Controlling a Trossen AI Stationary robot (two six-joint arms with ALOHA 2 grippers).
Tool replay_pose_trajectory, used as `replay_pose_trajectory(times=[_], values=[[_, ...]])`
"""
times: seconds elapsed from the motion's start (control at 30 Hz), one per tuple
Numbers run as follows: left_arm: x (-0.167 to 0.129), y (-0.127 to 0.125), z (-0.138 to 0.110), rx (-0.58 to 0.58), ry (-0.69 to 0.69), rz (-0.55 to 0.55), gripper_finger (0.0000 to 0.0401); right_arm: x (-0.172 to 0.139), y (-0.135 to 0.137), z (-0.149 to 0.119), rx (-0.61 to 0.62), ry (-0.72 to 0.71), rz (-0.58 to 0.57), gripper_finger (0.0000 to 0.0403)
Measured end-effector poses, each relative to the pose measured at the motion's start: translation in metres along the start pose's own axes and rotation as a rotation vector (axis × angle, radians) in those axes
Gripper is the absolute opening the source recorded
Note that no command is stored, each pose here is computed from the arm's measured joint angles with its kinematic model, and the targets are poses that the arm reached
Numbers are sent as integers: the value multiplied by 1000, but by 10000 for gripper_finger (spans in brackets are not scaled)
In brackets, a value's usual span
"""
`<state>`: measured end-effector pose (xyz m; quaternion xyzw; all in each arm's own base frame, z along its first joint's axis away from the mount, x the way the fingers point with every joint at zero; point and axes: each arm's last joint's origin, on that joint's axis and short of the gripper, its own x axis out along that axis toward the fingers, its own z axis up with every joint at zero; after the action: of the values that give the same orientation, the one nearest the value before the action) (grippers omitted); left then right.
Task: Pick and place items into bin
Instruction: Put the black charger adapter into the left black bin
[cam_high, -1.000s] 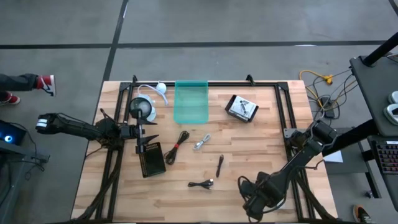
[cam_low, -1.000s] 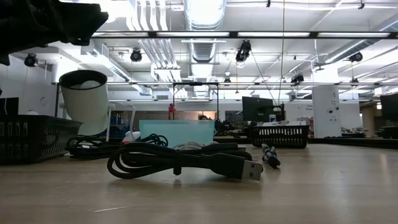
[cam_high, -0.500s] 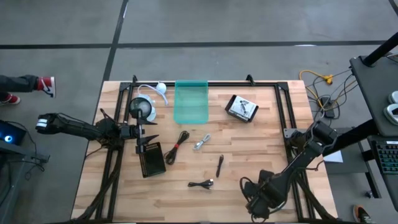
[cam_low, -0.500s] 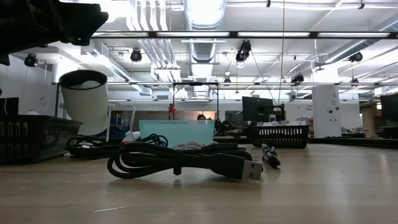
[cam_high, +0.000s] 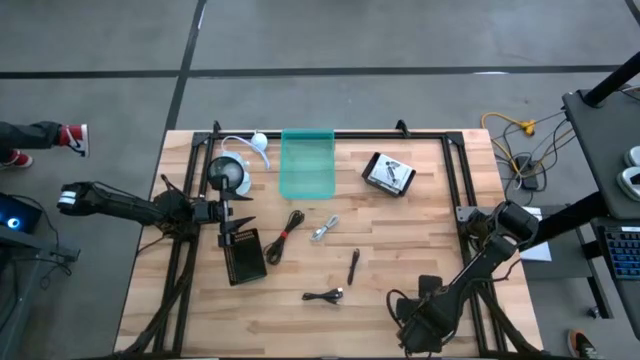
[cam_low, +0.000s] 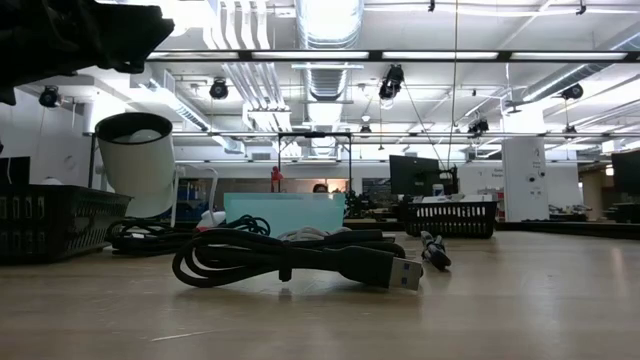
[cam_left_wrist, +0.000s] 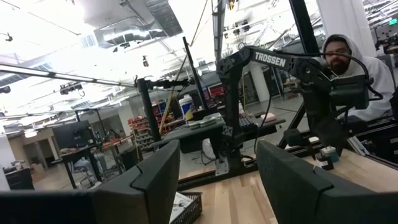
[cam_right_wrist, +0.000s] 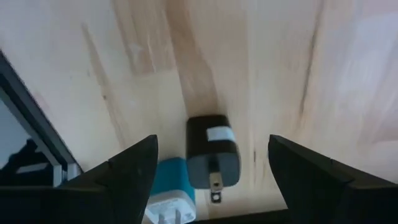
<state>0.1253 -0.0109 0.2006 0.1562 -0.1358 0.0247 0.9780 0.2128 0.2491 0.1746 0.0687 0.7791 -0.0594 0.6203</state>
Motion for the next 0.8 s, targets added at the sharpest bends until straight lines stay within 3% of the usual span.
replay_pose_trajectory(times=[0.8], values=[[0,0,0,0,0,0,196,23,-1,-15,-44,12,-45,249]])
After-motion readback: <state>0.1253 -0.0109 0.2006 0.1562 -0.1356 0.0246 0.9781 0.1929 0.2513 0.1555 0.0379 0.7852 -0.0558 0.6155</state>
